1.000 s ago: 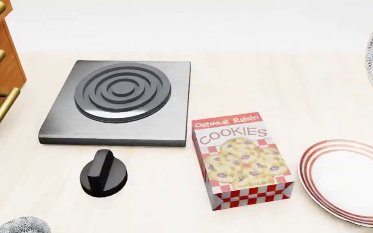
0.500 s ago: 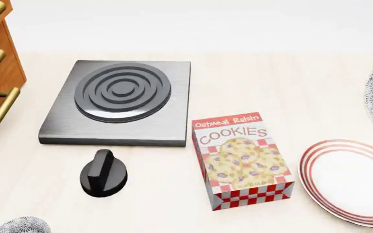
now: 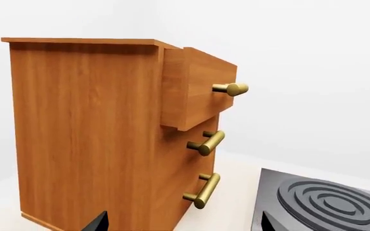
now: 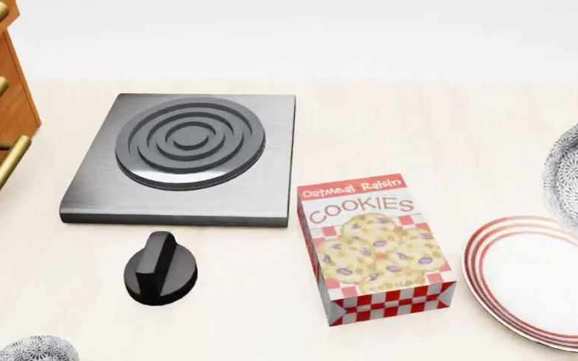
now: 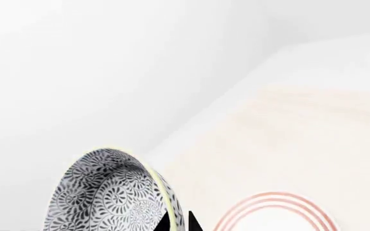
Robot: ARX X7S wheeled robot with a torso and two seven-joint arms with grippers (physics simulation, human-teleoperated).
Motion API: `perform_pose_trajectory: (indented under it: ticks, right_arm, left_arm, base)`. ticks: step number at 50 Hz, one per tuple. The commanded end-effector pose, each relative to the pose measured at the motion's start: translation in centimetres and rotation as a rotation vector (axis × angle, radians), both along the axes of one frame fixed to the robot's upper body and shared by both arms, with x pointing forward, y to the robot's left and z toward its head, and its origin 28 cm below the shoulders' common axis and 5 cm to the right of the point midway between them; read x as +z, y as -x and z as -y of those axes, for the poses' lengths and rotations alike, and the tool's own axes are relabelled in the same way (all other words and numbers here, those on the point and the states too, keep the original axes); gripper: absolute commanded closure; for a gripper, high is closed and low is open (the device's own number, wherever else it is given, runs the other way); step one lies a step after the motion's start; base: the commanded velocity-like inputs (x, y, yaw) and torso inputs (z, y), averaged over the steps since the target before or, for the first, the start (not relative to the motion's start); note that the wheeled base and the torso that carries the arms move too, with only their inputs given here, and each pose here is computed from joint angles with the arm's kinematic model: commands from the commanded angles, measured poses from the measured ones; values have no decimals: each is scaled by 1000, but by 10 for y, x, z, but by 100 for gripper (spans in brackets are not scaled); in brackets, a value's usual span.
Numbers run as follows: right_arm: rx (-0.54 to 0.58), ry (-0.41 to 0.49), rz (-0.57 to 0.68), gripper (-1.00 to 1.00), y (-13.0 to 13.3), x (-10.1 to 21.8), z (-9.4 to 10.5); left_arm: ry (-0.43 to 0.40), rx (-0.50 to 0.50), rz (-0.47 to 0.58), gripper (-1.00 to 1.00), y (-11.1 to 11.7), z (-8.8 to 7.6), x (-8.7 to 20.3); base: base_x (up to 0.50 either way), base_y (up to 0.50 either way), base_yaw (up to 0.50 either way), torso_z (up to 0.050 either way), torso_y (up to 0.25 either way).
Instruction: Pick the akita bowl from table center and place it on the plate.
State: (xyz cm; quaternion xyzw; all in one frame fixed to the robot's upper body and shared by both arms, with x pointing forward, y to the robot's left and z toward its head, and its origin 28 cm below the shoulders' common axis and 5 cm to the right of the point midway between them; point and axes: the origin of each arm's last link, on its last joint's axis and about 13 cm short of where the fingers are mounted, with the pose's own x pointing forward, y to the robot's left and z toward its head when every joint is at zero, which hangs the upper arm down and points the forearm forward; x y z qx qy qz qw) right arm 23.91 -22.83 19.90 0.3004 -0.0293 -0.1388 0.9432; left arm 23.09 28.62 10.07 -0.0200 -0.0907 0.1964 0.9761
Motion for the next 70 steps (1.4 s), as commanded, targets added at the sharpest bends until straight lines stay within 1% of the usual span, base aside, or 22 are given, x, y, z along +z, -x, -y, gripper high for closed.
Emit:
perform_pose_trajectory:
  ticks: [1, 8, 11, 12, 14, 16, 20, 24, 26, 27, 28, 30, 35, 41, 42, 48, 58, 65, 68, 70]
  right_arm:
    - [10, -29, 4, 100, 0, 0, 1]
    - [10, -29, 4, 100, 0, 0, 1]
    - [45, -228, -42, 100, -4, 3, 11]
    - [43, -319, -61, 100, -7, 4, 17]
    - [24, -330, -66, 100, -11, 7, 24]
    - [43, -393, -87, 100, -15, 8, 27]
    - [38, -454, -136, 100, -23, 9, 32]
    - [-9, -459, -164, 100, -25, 9, 36]
    - [-22, -469, -209, 100, -27, 6, 37]
    - [-16, -472, -216, 100, -28, 6, 37]
    - [-13, -498, -249, 100, -29, 6, 37]
    - [0, -522, -284, 100, -32, 6, 37]
    - [10, -589, -348, 100, -40, 0, 39]
    - [8, -626, -381, 100, -51, -7, 42]
    - [13, -643, -381, 100, -54, -8, 42]
    - [2, -636, -397, 100, -67, -11, 43]
    - [-9, -628, -428, 100, -86, -18, 42]
    - [-19, -611, -448, 100, -92, -22, 41]
    - [-18, -610, -452, 100, -93, -23, 41]
    - [-17, -611, -451, 100, -93, -23, 41]
  left_arm:
    - [1, -1, -1, -100, 0, 0, 0]
    - [1, -1, -1, -100, 0, 0, 0]
    - [0, -2, 4, -100, 0, 1, 2]
    - [0, 1, 5, -100, 0, -1, 0]
    - [6, 14, 10, -100, -1, -1, 2]
    - [6, 16, 16, -100, -1, -2, 1]
    - [13, 29, 20, -100, -2, -2, -1]
    - [11, 33, 15, -100, -1, -2, 0]
    - [12, 34, 12, -100, -1, -2, -2]
    - [13, 34, 12, -100, -2, -2, -3]
    - [14, 33, 11, -100, 0, -2, -2]
    - [16, 33, 11, -100, -1, -1, -4]
    - [17, 33, 9, -100, 1, -1, -4]
    - [16, 37, 12, -100, 2, -2, -1]
    - [15, 36, 13, -100, 2, -2, -2]
    - [13, 44, 19, -100, 3, -4, 2]
    - [11, 55, 17, -100, 6, -7, 0]
    - [1, 48, 21, -100, 7, -7, -2]
    - [-15, 45, 50, -100, 10, -8, 0]
    - [-26, 54, 45, -100, 9, -9, 2]
  base:
    - [0, 0, 0, 0, 0]
    - [0, 0, 0, 0, 0]
    - [0, 0, 0, 0, 0]
    - [0, 0, 0, 0, 0]
    - [0, 0, 0, 0, 5]
    - [0, 0, 0, 0, 0]
    - [0, 0, 0, 0, 0]
    - [0, 0, 0, 0, 0]
    - [0, 0, 0, 0, 0]
    - [0, 0, 0, 0, 0]
    - [0, 0, 0, 0, 0]
    - [0, 0, 0, 0, 0]
    - [0, 0, 0, 0, 0]
    - [0, 0, 0, 0, 2]
    - [0, 0, 0, 0, 0]
    - [0, 0, 0, 0, 0]
    - [0, 0, 0, 0, 0]
    - [0, 0, 0, 0, 1]
    - [0, 0, 0, 0, -35]
    - [0, 0, 0, 4, -250]
